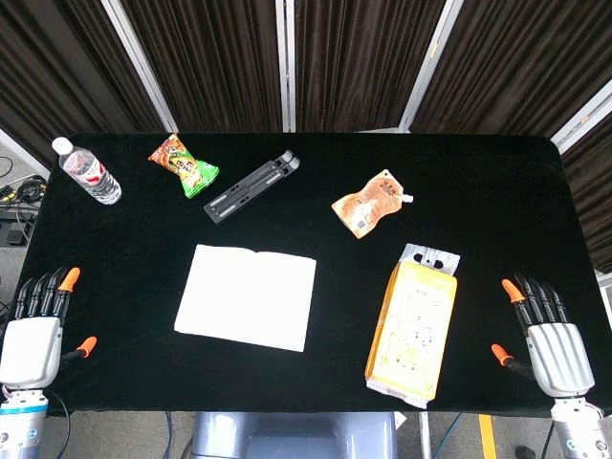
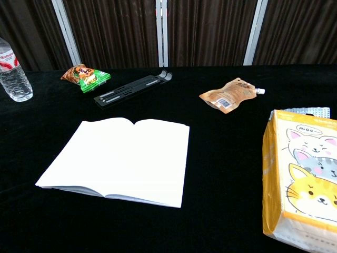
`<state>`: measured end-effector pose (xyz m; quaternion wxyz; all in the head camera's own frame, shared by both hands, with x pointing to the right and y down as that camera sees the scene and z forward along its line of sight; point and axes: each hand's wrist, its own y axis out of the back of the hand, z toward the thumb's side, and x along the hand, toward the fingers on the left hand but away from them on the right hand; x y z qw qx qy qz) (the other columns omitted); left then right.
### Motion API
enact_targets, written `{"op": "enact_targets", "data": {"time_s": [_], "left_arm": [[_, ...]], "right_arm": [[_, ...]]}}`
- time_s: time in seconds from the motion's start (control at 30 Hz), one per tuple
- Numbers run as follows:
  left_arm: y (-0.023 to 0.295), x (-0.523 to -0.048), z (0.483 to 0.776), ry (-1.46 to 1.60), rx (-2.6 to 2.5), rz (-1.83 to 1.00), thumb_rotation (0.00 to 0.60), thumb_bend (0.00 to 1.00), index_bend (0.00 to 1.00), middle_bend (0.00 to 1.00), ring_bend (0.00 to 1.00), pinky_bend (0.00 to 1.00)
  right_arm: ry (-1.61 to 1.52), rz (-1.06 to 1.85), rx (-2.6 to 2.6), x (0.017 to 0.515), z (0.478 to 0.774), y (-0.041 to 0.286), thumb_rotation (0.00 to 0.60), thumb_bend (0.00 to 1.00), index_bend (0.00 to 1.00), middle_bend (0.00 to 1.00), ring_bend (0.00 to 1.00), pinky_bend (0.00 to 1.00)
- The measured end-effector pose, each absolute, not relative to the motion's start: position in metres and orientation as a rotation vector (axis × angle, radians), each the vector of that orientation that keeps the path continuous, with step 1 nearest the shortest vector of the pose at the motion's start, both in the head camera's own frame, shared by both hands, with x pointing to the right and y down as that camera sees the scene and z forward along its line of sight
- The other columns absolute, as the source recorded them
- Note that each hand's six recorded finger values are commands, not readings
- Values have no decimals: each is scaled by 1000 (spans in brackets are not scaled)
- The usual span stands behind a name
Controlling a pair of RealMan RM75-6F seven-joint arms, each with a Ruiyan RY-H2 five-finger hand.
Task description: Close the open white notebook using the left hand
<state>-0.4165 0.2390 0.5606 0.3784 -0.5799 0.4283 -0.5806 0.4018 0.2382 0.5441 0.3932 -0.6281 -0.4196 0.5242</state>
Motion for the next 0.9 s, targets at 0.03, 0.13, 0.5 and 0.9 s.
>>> {"op": "enact_targets", "data": {"time_s": [0.03, 0.13, 0.5, 0.9], "left_arm": [[239, -416, 561, 1095, -1483, -1483, 600, 133, 0, 0, 0, 0], [238, -416, 561, 1095, -1484, -1482, 600, 133, 0, 0, 0, 0], [237, -413, 564, 1079, -1501, -1477, 600, 133, 0, 0, 0, 0], [239, -392, 587, 972, -1559, -1479, 600, 134, 0, 0, 0, 0]], "right_arm": [[-1063, 1330, -1592, 402, 544, 239, 600, 67, 0, 0, 0, 0], [-1065, 1331, -1592, 403, 543, 239, 600, 67, 0, 0, 0, 0], [-1072, 1336, -1590, 404, 542, 239, 600, 67, 0, 0, 0, 0], [-1054, 1348, -1599, 403, 545, 242, 600, 67, 0, 0, 0, 0]]}}
